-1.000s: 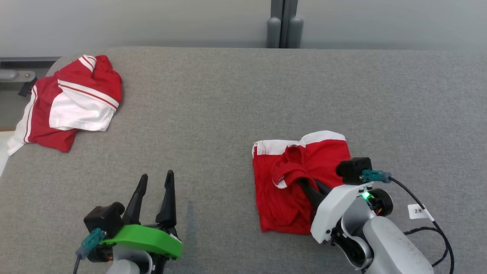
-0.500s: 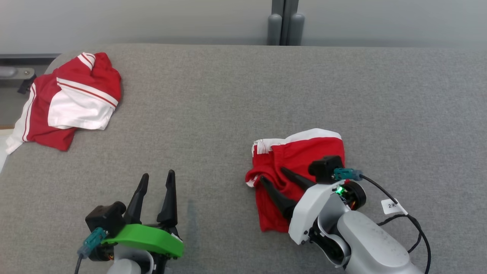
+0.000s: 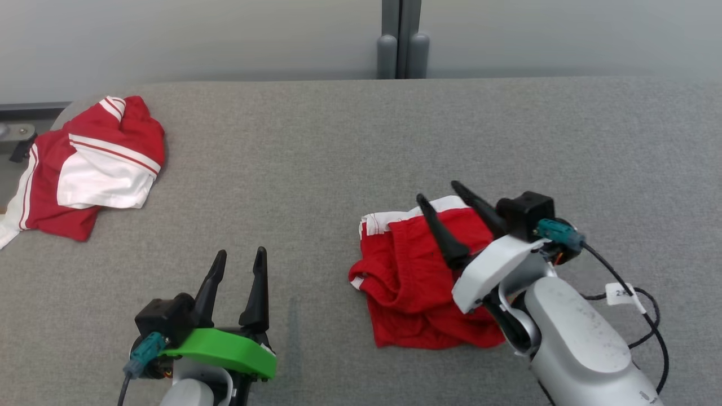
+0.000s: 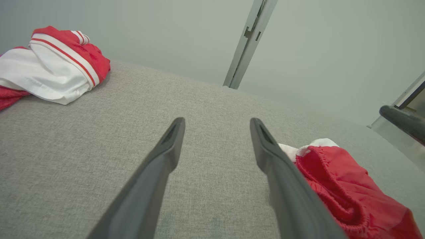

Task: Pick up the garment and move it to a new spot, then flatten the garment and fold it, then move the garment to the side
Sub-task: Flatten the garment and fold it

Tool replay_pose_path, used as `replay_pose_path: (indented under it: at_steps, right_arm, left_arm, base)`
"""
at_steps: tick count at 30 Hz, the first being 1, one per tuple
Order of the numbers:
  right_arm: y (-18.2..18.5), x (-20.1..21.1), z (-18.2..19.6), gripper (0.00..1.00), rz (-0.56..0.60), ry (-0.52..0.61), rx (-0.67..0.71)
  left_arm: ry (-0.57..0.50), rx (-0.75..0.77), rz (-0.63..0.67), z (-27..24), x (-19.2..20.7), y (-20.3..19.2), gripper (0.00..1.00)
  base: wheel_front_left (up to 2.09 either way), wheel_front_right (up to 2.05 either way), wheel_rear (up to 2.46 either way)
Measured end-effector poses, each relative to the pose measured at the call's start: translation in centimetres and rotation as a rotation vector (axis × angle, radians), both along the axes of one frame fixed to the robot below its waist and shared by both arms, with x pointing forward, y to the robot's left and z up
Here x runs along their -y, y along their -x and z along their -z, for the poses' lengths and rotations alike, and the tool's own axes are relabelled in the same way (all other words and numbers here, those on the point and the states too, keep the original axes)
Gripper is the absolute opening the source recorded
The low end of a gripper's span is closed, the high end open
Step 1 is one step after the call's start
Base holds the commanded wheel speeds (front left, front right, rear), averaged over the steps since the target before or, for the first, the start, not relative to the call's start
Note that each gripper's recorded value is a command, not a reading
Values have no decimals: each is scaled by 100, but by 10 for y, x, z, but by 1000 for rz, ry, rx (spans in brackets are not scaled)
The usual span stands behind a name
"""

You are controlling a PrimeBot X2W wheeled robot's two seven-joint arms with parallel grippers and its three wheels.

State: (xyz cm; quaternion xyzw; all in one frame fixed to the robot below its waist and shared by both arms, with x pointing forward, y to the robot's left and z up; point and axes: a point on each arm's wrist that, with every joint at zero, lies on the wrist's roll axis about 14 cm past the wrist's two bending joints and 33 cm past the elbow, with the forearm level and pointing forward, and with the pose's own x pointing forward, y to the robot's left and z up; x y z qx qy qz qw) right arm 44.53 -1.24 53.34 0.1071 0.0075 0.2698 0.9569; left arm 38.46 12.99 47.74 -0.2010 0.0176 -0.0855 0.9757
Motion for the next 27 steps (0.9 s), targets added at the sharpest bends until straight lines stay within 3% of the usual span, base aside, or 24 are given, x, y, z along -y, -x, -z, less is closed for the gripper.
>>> replay_pose_path:
  at_steps: [6,13,27]
  right_arm:
    - [-5,51,-15,100,163,8,93]
    - [11,97,-3,100,301,2,85]
    - [49,131,33,100,400,-5,9]
  left_arm:
    - [-34,28,7,-8,1,1,100]
    - [-43,29,-25,-8,-6,10,100]
    - [-18,-17,-59,7,-11,30,100]
  base:
    - [0,0,0]
    - [0,0,0]
    - [0,0,0]
